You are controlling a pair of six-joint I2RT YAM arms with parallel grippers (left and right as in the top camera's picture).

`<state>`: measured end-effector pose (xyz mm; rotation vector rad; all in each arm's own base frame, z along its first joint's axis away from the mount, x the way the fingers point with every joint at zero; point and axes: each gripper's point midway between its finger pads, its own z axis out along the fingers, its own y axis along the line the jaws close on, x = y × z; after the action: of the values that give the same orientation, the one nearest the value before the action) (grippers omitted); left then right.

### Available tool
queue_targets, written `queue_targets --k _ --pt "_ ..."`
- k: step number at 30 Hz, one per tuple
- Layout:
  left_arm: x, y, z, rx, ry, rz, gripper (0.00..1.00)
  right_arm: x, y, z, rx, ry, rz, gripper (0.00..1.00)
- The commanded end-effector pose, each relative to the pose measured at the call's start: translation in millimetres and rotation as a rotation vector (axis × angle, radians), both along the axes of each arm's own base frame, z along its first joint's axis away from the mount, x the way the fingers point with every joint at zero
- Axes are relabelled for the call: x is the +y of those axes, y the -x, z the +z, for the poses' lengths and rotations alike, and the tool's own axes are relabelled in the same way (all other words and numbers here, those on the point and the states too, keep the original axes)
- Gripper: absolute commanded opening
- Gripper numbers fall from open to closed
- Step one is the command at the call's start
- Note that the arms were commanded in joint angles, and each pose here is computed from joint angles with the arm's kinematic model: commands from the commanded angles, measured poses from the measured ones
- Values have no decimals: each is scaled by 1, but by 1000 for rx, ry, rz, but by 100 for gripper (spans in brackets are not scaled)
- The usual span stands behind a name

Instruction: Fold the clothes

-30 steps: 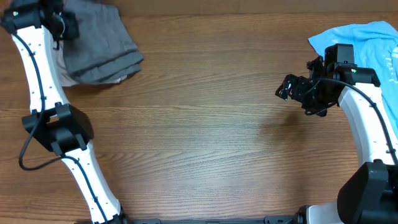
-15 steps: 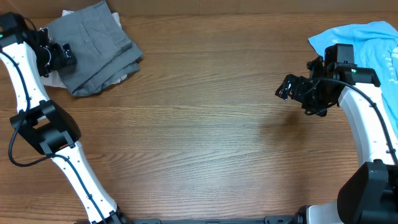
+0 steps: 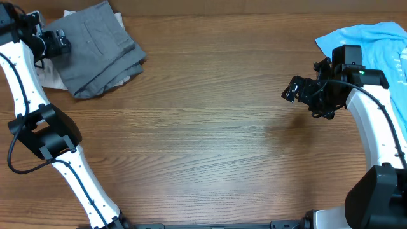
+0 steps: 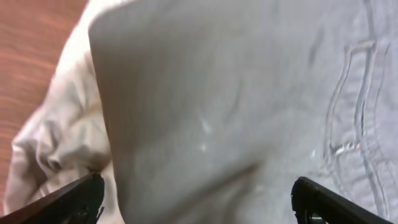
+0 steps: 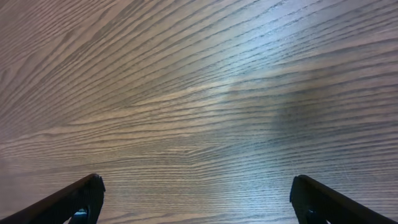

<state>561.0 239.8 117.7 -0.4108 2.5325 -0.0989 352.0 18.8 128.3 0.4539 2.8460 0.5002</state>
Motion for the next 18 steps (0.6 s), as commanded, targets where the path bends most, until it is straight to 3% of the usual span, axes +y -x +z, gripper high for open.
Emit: queue_targets --k 1,9,18 --pt "3 -5 11 -36 -10 9 96 -2 -1 2 -8 4 -3 100" --pt "4 -6 -20 2 74 100 94 -2 -1 2 -8 4 -3 100" --pt "-4 -7 -30 8 131 91 93 -2 -1 2 -8 4 -3 100"
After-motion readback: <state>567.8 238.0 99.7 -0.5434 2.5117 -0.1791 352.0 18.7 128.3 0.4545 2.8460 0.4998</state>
